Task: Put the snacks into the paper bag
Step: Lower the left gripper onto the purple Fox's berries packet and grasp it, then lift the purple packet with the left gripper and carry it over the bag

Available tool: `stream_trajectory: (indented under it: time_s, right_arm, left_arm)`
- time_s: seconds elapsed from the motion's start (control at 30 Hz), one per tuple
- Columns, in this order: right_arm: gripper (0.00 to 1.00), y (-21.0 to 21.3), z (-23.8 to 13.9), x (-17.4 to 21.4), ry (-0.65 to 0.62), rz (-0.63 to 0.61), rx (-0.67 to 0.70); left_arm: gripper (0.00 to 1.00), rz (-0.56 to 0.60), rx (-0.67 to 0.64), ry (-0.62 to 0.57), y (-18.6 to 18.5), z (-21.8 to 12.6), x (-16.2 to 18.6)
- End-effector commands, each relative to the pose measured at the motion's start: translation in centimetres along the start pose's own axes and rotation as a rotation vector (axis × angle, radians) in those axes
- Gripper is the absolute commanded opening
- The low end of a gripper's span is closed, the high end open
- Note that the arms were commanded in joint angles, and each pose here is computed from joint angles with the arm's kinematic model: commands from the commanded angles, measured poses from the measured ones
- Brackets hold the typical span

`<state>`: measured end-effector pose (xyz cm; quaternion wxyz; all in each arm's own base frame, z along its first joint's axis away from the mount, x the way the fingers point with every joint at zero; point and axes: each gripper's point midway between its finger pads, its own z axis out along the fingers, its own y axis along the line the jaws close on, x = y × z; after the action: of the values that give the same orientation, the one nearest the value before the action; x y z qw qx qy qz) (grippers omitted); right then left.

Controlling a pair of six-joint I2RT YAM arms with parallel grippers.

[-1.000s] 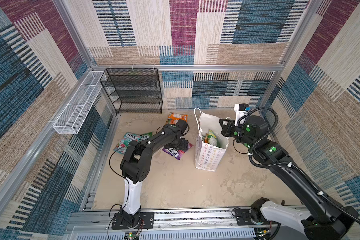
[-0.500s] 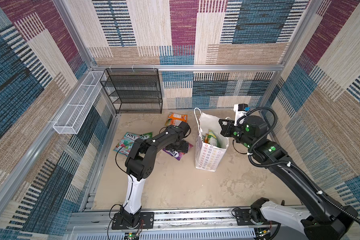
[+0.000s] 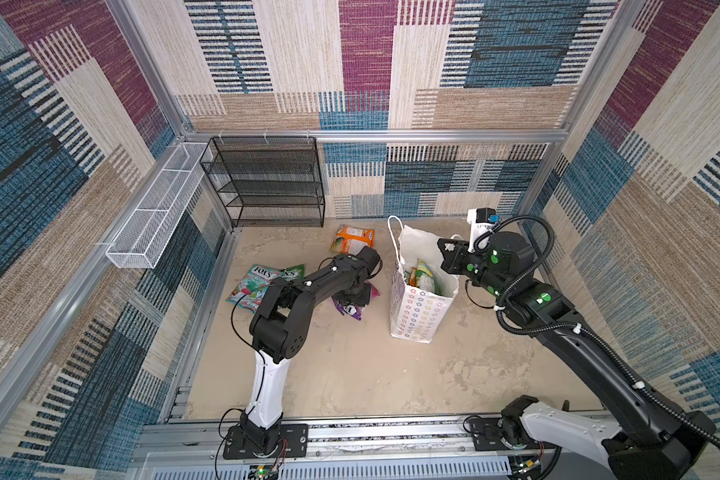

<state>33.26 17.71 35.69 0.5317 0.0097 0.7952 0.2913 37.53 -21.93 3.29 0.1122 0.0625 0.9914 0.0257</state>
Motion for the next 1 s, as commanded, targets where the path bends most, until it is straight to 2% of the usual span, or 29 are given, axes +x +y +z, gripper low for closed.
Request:
stream_trajectory:
  time_s: [0.0, 0.2, 0.37, 0.73, 0.97]
  right_arm:
    - [0.02, 0.5, -0.2, -0.9, -0.041, -0.003, -0.024]
    - [0.02, 0.5, -0.3, -1.0, -0.043, -0.004, -0.022]
    - [0.02, 0.5, -0.3, -1.0, -0.044, -0.004, -0.021]
    - [0.02, 0.5, -0.3, -1.0, -0.044, 0.001, -0.026]
    - [0.01, 0.7, -0.8, -1.4, -0.056, 0.001, -0.034]
  left_arm:
    - [0.33, -0.031, 0.002, 0.05, 0.0, -0.3, 1.5]
    - [0.15, -0.059, 0.013, 0.024, -0.3, -1.5, 1.5]
    - [0.05, -0.088, 0.036, -0.016, -0.4, -3.1, 1.5]
    - [0.03, -0.159, 0.136, -0.162, 0.3, -9.9, 1.7]
    - [0.03, -0.212, 0.252, -0.306, 1.2, -17.0, 1.5]
